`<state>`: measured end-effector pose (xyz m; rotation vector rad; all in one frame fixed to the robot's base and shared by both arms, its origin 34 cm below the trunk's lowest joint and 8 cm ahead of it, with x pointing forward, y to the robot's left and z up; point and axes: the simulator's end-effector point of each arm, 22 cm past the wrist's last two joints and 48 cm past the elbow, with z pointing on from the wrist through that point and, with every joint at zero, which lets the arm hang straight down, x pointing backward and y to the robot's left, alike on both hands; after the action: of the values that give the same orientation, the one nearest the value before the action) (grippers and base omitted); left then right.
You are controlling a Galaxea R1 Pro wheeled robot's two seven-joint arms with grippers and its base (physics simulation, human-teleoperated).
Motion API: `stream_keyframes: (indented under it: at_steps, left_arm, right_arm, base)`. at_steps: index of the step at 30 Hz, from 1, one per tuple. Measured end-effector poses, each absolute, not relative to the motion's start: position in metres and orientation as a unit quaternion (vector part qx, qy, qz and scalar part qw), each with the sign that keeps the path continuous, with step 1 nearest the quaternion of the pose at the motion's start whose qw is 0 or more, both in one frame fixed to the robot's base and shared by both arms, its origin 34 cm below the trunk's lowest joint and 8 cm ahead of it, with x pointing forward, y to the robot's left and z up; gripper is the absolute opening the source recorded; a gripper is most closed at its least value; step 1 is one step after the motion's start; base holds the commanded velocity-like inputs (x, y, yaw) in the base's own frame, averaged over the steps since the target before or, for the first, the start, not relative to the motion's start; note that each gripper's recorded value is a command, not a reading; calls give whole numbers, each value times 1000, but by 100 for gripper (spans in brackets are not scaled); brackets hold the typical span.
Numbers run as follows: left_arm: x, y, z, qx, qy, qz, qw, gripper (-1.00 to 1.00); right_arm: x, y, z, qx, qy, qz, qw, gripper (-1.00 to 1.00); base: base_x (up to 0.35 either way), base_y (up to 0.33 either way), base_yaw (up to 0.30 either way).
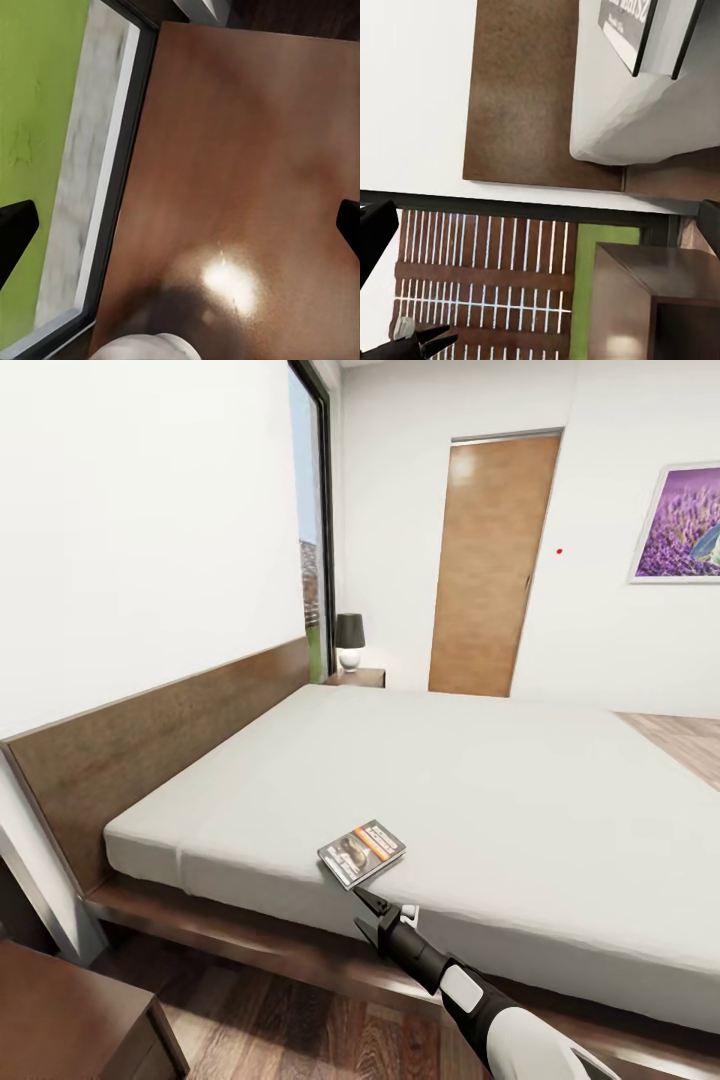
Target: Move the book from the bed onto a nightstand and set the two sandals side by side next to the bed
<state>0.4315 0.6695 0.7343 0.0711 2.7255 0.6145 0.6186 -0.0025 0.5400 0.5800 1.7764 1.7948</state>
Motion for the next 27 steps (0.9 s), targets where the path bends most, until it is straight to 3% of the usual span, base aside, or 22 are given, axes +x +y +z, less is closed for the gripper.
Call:
stream_keyframes:
  at_steps: [27]
  left_arm:
    - [431,673,735,23,959,224,171,100]
  right_arm:
    - [625,-8,546,213,656,667,284,100]
  base:
    - [0,0,1]
